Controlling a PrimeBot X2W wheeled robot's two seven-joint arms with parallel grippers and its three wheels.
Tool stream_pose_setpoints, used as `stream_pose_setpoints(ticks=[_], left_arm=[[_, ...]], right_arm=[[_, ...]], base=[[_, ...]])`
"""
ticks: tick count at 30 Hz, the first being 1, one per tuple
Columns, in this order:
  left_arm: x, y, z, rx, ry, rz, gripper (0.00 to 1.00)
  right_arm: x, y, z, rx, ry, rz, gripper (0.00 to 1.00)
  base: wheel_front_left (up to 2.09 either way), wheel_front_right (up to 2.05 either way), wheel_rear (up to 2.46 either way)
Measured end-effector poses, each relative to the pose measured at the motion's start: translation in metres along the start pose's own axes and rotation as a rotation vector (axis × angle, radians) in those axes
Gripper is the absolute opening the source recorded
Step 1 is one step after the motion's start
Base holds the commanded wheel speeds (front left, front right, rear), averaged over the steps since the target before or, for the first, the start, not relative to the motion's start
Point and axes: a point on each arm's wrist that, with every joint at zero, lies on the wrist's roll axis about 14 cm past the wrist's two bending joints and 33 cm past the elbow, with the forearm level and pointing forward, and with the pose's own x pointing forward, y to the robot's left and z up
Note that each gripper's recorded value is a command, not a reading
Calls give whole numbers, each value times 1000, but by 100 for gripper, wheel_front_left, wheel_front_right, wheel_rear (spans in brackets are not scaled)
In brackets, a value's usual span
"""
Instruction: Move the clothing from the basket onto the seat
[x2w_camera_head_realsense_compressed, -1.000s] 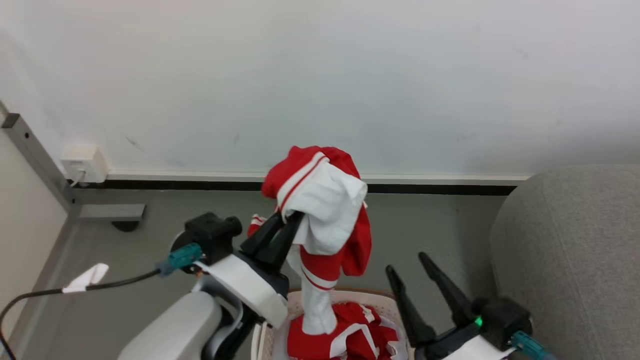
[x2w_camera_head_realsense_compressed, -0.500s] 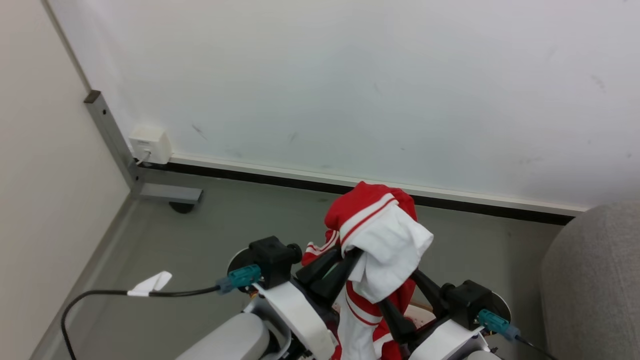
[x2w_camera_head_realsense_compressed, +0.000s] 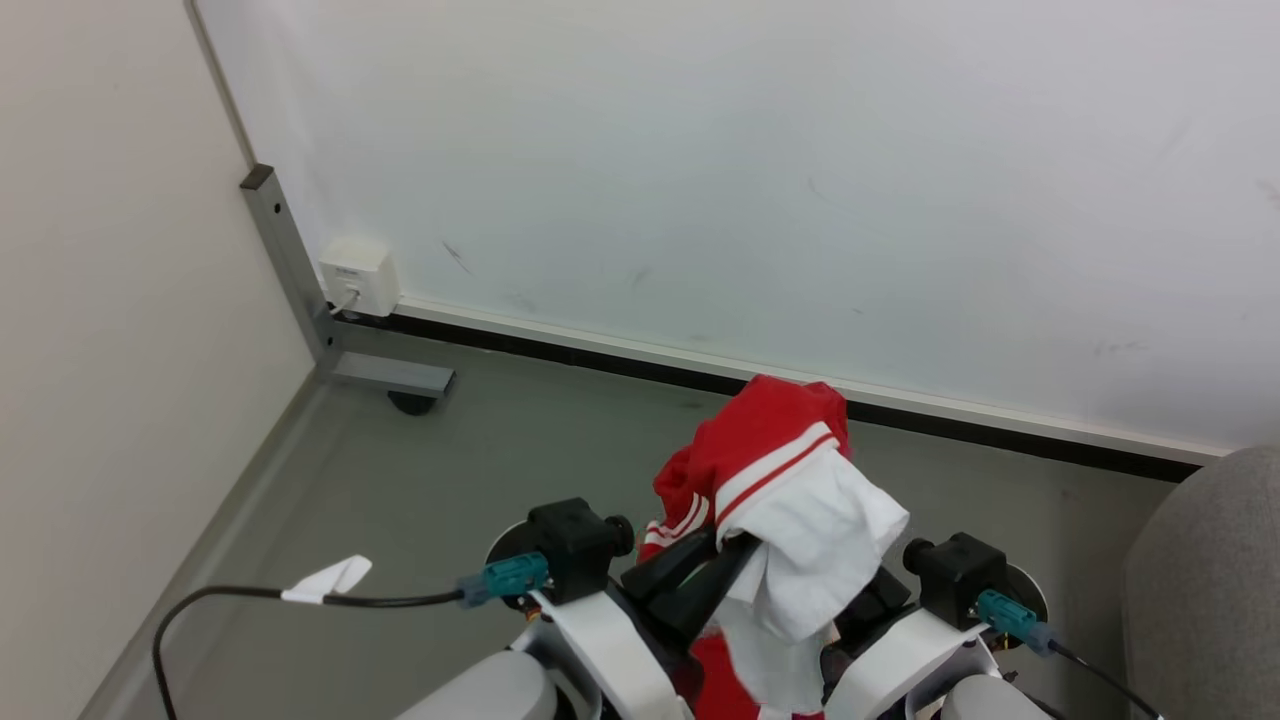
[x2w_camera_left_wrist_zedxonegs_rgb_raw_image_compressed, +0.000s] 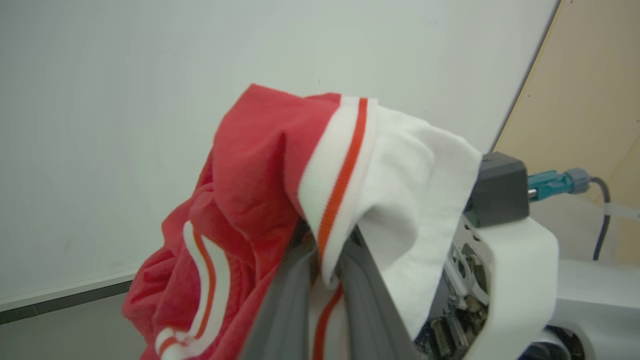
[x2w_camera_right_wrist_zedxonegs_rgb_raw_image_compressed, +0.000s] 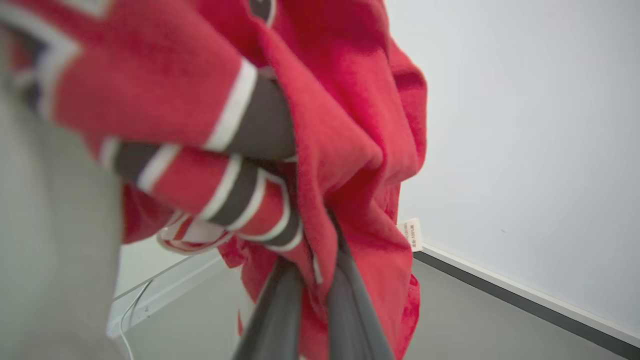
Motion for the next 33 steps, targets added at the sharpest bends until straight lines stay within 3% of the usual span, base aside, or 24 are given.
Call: stream_pose_setpoints(ticks=[15, 17, 18, 27, 33], left_arm=[[5, 12, -11, -10, 26, 25, 0], [7, 9, -12, -12, 27, 17, 45], [9, 9, -12, -14, 26, 16, 100], [22, -7, -31, -49, 58, -49, 100], [41, -28, -42, -38, 72, -153, 100]], right_arm=[[-16, -20, 16, 49, -71, -81, 0], [-19, -25, 20, 62, -86, -97, 0], [-20, -27, 21, 68, -92, -107, 0], [-48, -71, 40, 98, -178, -257, 0], [-90, -113, 55, 103, -250, -423, 0]], base=[[0, 0, 0], [0, 0, 0], [0, 0, 0], [0, 0, 0], [0, 0, 0]])
